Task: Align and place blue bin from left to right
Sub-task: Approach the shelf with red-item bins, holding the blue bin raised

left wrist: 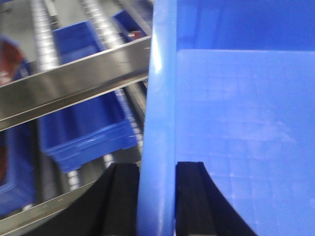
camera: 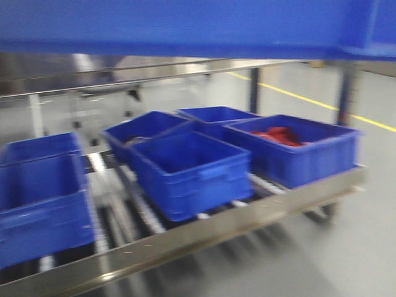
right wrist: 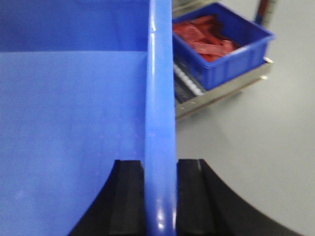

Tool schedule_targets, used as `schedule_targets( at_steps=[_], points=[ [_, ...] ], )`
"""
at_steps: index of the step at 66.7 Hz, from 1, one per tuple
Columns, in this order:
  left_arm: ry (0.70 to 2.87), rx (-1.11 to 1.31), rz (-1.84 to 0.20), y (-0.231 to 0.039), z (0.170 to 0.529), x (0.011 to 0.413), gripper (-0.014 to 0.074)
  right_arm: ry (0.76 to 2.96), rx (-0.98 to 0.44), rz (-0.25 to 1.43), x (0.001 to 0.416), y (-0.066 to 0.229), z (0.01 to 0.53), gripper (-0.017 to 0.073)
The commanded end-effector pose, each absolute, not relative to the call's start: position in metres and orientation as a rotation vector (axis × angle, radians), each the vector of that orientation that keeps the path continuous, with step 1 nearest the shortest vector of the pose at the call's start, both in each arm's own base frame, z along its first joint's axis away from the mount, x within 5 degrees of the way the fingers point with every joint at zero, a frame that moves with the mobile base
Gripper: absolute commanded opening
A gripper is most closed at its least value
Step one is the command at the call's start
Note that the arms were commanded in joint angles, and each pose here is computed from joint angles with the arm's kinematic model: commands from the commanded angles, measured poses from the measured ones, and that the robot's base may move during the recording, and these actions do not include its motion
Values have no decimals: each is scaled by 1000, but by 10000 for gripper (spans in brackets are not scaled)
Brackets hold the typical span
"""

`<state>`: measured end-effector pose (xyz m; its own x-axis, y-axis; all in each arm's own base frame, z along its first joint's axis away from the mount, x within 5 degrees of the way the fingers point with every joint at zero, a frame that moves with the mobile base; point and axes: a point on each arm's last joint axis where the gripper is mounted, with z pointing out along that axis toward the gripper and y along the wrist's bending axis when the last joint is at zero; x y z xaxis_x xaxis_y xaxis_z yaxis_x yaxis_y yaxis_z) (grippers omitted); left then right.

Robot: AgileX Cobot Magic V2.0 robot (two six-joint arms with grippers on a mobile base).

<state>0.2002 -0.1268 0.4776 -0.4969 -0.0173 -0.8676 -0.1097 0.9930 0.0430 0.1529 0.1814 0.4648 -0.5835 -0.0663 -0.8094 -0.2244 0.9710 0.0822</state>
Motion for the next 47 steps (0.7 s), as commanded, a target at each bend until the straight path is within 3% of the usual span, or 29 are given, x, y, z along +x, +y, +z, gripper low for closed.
schedule_targets(
  at_steps=[1, 47],
  points=[
    [1994, -50, 46, -134, 488, 202, -111, 1964, -316, 518, 150, 204, 487, -166],
    [1994, -50, 46, -134, 488, 202, -111, 1964, -316, 518, 150, 204, 487, -166]
  ],
)
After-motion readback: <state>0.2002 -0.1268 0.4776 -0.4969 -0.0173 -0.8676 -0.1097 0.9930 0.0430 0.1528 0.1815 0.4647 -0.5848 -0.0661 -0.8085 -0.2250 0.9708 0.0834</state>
